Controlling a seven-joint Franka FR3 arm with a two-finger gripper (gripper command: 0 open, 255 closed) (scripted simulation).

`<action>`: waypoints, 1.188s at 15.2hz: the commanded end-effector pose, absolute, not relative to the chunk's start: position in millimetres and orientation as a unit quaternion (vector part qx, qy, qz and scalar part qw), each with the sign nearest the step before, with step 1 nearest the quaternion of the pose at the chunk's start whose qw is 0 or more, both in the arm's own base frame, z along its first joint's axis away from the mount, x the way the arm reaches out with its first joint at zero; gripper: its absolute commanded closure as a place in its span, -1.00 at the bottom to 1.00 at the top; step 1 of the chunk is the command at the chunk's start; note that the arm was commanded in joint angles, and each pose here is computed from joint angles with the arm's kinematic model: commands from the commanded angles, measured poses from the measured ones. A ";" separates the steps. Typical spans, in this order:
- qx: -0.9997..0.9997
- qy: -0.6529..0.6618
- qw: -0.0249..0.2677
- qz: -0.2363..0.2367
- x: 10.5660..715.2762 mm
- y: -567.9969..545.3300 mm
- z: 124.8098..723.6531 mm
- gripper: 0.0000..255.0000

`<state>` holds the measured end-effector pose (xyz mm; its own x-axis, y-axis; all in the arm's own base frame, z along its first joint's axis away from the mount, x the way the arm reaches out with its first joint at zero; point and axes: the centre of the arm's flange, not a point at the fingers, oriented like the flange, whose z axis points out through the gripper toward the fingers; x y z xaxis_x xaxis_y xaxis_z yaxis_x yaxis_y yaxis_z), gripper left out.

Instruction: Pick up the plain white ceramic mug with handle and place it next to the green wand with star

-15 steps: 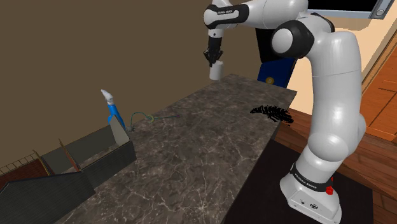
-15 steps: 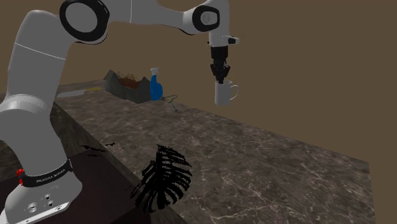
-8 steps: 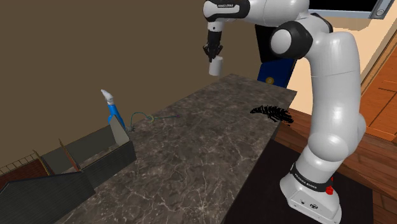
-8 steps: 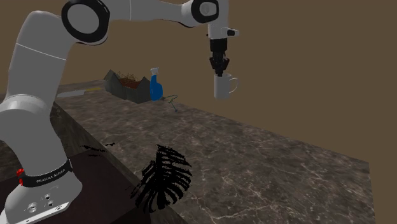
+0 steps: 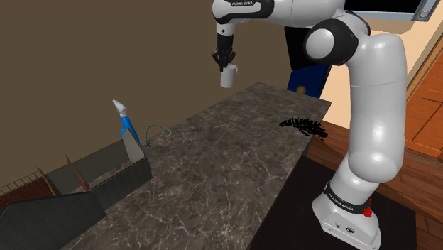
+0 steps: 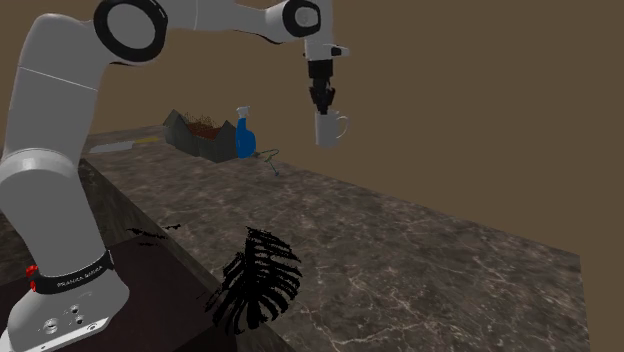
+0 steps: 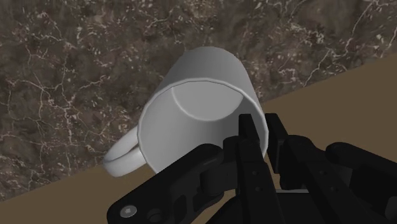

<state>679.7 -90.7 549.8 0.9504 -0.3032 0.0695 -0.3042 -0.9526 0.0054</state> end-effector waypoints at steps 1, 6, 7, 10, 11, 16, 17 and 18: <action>0.987 -0.154 0.008 0.034 679.1 -65.2 548.2 1.00; 0.987 -0.154 0.008 0.034 683.9 0.6 548.7 1.00; 0.987 -0.154 0.008 0.034 684.9 13.8 548.8 1.00; 0.987 -0.154 0.008 0.034 687.8 53.3 549.1 1.00; 0.987 -0.154 0.008 0.034 689.1 71.7 549.2 1.00; 0.987 -0.154 0.008 0.034 689.1 71.7 522.8 1.00; 0.987 -0.154 0.008 0.034 689.1 71.7 517.6 1.00; 0.987 -0.154 0.008 0.034 689.1 71.7 512.3 1.00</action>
